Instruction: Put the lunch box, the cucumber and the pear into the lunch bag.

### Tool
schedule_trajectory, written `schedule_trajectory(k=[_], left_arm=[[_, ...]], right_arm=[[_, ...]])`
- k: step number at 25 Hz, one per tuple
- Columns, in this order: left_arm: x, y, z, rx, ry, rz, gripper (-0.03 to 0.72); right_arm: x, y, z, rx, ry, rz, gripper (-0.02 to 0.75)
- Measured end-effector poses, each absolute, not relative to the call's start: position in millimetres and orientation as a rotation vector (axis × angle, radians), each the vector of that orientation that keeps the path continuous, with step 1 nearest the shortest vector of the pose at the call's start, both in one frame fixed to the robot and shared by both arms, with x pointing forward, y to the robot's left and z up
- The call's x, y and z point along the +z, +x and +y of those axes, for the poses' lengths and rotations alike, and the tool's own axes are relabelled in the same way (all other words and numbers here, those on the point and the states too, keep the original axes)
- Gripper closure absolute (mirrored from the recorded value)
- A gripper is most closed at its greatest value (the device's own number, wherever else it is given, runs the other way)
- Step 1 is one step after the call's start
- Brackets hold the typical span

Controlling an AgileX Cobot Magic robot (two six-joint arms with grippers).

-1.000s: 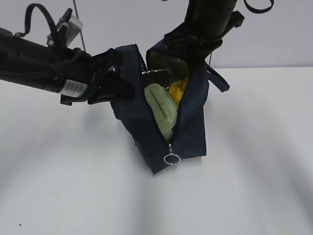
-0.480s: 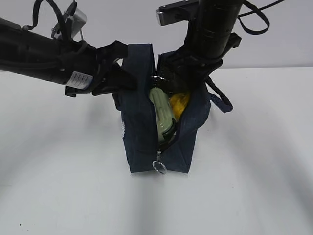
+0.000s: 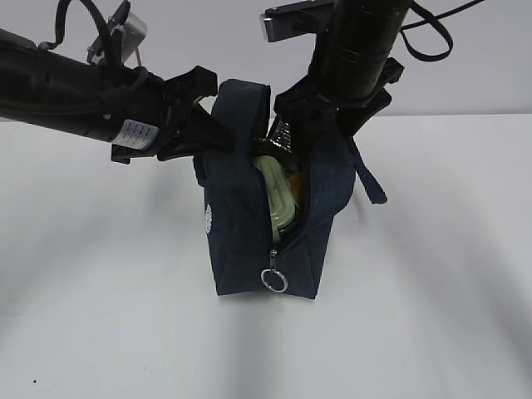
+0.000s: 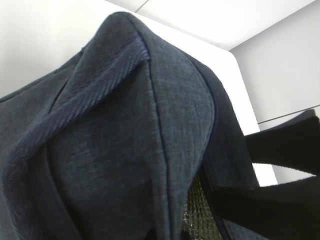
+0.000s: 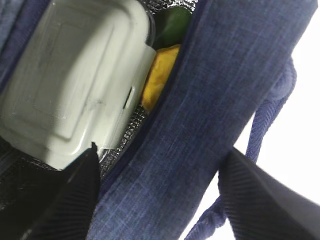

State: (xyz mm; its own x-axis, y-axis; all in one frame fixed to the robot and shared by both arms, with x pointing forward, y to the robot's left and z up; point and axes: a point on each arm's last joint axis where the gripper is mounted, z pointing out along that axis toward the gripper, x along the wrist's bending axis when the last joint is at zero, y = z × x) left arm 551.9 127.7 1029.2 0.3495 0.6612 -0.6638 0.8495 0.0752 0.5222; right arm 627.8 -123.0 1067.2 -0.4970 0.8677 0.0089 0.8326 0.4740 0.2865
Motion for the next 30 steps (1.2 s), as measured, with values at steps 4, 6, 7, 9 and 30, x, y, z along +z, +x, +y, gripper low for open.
schedule_trajectory(k=[4, 6, 7, 9, 30], left_arm=[[1028, 552, 129, -0.224, 1.678, 1.364, 0.636], [1027, 551, 129, -0.217, 1.691, 1.360, 0.585], [1027, 551, 129, -0.217, 1.691, 1.360, 0.547], [1027, 551, 129, -0.215, 1.694, 1.358, 0.461], [1019, 537, 132, -0.242, 1.987, 1.210, 0.204]], right_arm=[[1068, 627, -122, 0.397, 1.499, 2.582, 0.173], [1069, 627, -121, 0.415, 1.500, 2.586, 0.174], [1072, 626, -121, 0.423, 1.500, 2.584, 0.174], [1077, 623, -122, 0.444, 1.499, 2.580, 0.174], [1225, 532, -170, 0.768, 1.345, 2.250, 0.174]])
